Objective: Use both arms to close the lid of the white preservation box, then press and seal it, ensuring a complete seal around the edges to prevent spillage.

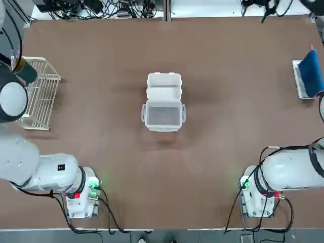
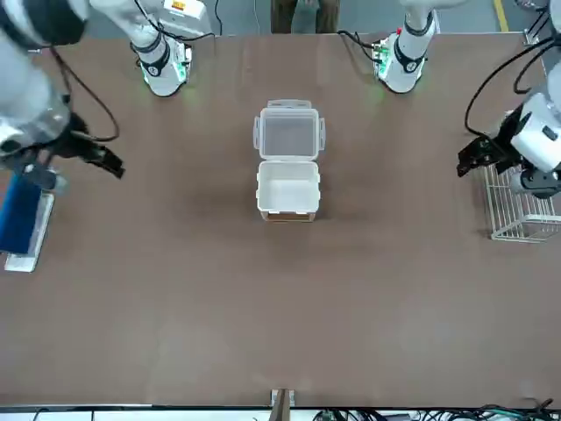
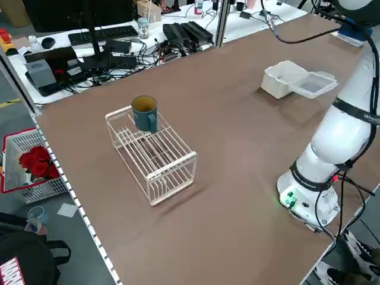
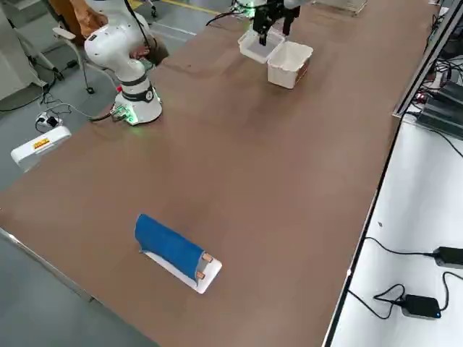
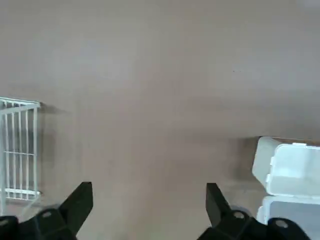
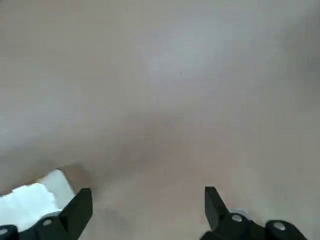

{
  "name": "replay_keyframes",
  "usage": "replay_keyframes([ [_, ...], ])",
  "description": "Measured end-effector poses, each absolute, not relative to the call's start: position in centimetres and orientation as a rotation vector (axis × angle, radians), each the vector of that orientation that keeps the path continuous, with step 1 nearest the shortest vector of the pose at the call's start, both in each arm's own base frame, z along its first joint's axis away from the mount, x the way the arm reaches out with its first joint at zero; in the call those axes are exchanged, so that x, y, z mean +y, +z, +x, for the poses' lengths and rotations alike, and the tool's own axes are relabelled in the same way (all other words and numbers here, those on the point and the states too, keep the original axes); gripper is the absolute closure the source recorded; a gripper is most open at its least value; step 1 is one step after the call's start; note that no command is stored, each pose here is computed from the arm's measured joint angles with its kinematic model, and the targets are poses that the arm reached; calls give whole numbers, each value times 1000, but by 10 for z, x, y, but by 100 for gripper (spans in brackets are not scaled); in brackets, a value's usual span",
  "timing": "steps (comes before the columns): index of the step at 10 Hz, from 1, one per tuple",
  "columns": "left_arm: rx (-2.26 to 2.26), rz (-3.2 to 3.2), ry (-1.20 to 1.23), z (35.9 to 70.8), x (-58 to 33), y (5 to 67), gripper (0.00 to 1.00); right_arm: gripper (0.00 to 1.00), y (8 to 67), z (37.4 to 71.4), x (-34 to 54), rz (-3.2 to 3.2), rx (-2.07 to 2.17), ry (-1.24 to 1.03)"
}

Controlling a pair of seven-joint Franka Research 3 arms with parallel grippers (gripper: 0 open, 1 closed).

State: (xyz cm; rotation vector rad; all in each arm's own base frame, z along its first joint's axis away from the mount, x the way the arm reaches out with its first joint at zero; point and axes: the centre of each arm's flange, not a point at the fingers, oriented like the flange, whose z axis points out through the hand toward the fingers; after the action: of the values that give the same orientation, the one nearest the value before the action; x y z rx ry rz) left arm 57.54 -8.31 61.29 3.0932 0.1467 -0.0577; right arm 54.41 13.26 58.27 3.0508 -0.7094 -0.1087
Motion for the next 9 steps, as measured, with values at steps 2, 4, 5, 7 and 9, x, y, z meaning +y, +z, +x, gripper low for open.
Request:
replay_keyframes([
  [2, 303, 3085, -85, 571, -121, 607, 2, 1, 558, 521, 195, 2975, -933, -210],
  [4, 496, 3067, -108, 567, -159, 596, 4, 1, 523, 496, 243, 2886, -1131, -319],
  [5, 579, 3052, -106, 565, -182, 585, 8, 1, 499, 482, 269, 2836, -1238, -357],
  [7, 617, 3055, -129, 555, -223, 552, 30, 1, 447, 440, 332, 2755, -1437, -357],
  [9, 616, 3063, -151, 548, -239, 534, 34, 1, 414, 382, 398, 2716, -1588, -299],
])
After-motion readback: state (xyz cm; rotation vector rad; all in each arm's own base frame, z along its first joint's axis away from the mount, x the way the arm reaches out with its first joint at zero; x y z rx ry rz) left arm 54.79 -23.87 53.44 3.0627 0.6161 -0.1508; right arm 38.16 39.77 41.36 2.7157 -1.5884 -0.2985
